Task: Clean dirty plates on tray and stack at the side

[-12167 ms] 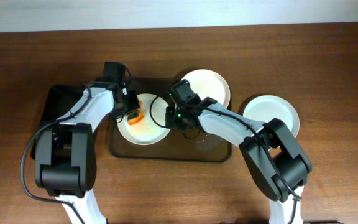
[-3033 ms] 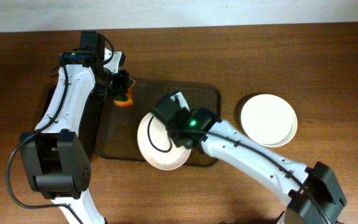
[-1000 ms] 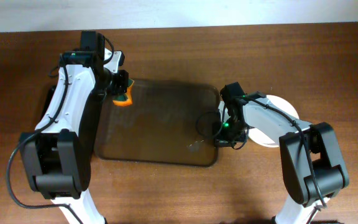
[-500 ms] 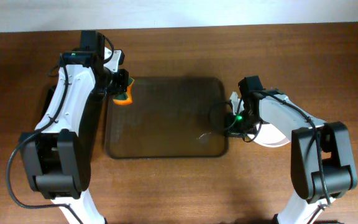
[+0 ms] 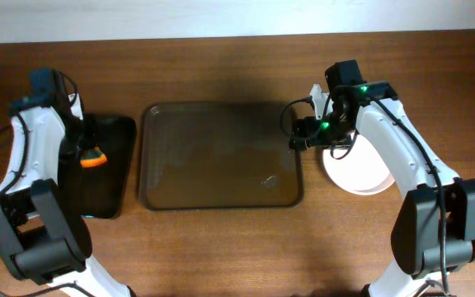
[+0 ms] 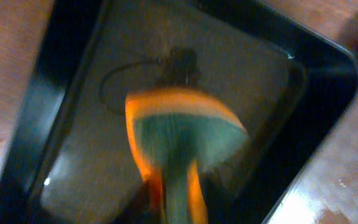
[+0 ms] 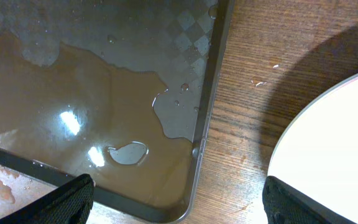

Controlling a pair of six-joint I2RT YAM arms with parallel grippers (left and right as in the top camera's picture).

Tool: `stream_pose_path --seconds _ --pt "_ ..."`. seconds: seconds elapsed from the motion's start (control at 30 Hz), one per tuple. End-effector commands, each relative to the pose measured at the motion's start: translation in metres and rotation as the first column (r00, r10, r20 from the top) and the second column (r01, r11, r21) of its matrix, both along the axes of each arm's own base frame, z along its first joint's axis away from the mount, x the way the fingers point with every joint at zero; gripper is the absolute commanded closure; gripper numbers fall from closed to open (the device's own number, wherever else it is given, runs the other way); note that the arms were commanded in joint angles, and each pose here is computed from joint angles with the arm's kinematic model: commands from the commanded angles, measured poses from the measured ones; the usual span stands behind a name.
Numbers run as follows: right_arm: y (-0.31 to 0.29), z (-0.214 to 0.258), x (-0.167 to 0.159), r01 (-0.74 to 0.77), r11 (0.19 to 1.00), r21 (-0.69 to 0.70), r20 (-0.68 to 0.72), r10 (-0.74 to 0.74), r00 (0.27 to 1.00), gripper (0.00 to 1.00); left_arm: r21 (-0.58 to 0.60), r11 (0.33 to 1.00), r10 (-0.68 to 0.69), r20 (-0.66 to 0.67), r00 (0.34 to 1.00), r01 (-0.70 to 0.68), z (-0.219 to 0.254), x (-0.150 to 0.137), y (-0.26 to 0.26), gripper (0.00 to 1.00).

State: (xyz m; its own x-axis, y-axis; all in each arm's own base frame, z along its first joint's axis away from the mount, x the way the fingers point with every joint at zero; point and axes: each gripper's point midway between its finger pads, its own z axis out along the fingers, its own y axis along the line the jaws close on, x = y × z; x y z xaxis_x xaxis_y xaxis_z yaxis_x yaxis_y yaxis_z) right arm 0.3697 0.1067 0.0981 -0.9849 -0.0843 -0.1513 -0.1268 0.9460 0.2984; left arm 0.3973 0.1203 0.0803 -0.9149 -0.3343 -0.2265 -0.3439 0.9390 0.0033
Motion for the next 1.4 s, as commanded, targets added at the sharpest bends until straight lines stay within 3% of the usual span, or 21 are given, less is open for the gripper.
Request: stream_pose_path --seconds 0.0,0.13,0.27,0.3,0.37,0.43,0.57,0.73,0.83,0.93,1.13,1.3,1.37 --pt "-0.003 0.008 0.003 -0.003 1.000 -0.008 0.023 0.004 1.000 0.12 -0.004 1.000 0.020 -0.020 1.000 -0.020 -0.017 -0.012 -0.001 0.00" --pt "-0.003 0.032 0.004 -0.003 1.000 -0.005 0.040 0.003 0.999 0.13 -0.065 0.998 0.005 0.003 1.000 -0.005 0.015 -0.008 -0.012 0.00" --pt "-0.004 0.118 -0.001 -0.004 1.000 0.018 0.206 0.000 0.978 0.13 -0.352 0.919 -0.089 0.247 0.965 0.175 0.120 0.009 -0.096 0.00" --pt "-0.006 0.141 -0.009 -0.002 1.000 0.021 0.257 -0.003 0.966 0.13 -0.356 0.912 -0.108 0.274 0.956 0.205 0.129 0.009 -0.105 0.00" --pt "-0.010 0.182 -0.027 -0.002 0.999 0.032 0.363 -0.010 0.932 0.02 -0.380 0.902 -0.103 0.270 0.957 0.204 0.132 0.008 -0.122 0.00" --pt "-0.014 0.232 -0.056 -0.009 0.999 0.054 0.501 -0.019 0.865 0.02 -0.383 0.896 -0.126 0.266 0.956 0.225 0.132 0.008 -0.134 0.00" --pt "-0.020 0.280 -0.097 -0.020 0.997 0.076 0.639 -0.033 0.768 0.02 -0.382 0.896 -0.126 0.265 0.956 0.224 0.132 0.008 -0.134 0.00" --pt "-0.042 0.266 -0.109 0.070 0.997 -0.015 0.600 -0.047 0.799 0.02 -0.383 0.896 -0.126 0.265 0.956 0.224 0.132 0.008 -0.134 0.00" --pt "-0.056 0.269 -0.100 0.138 0.989 -0.057 0.657 -0.067 0.751 0.02 -0.382 0.896 -0.126 0.266 0.956 0.225 0.132 0.008 -0.134 0.00" --pt "-0.063 0.258 -0.105 0.173 0.985 -0.019 0.788 -0.091 0.608 0.02 -0.382 0.896 -0.126 0.265 0.956 0.224 0.132 0.008 -0.134 0.00" --pt "-0.069 0.172 -0.135 0.144 0.983 0.114 0.950 -0.150 0.274 0.02 -0.382 0.896 -0.126 0.266 0.956 0.225 0.132 0.008 -0.134 0.00" --pt "-0.068 0.129 -0.137 0.118 0.982 0.149 0.981 -0.162 0.111 0.02 -0.382 0.896 -0.126 0.265 0.956 0.224 0.132 0.008 -0.134 0.00" --pt "-0.068 0.117 -0.134 0.114 0.981 0.154 0.983 -0.164 0.085 0.02 -0.382 0.896 -0.126 0.266 0.956 0.225 0.132 0.008 -0.134 0.00"
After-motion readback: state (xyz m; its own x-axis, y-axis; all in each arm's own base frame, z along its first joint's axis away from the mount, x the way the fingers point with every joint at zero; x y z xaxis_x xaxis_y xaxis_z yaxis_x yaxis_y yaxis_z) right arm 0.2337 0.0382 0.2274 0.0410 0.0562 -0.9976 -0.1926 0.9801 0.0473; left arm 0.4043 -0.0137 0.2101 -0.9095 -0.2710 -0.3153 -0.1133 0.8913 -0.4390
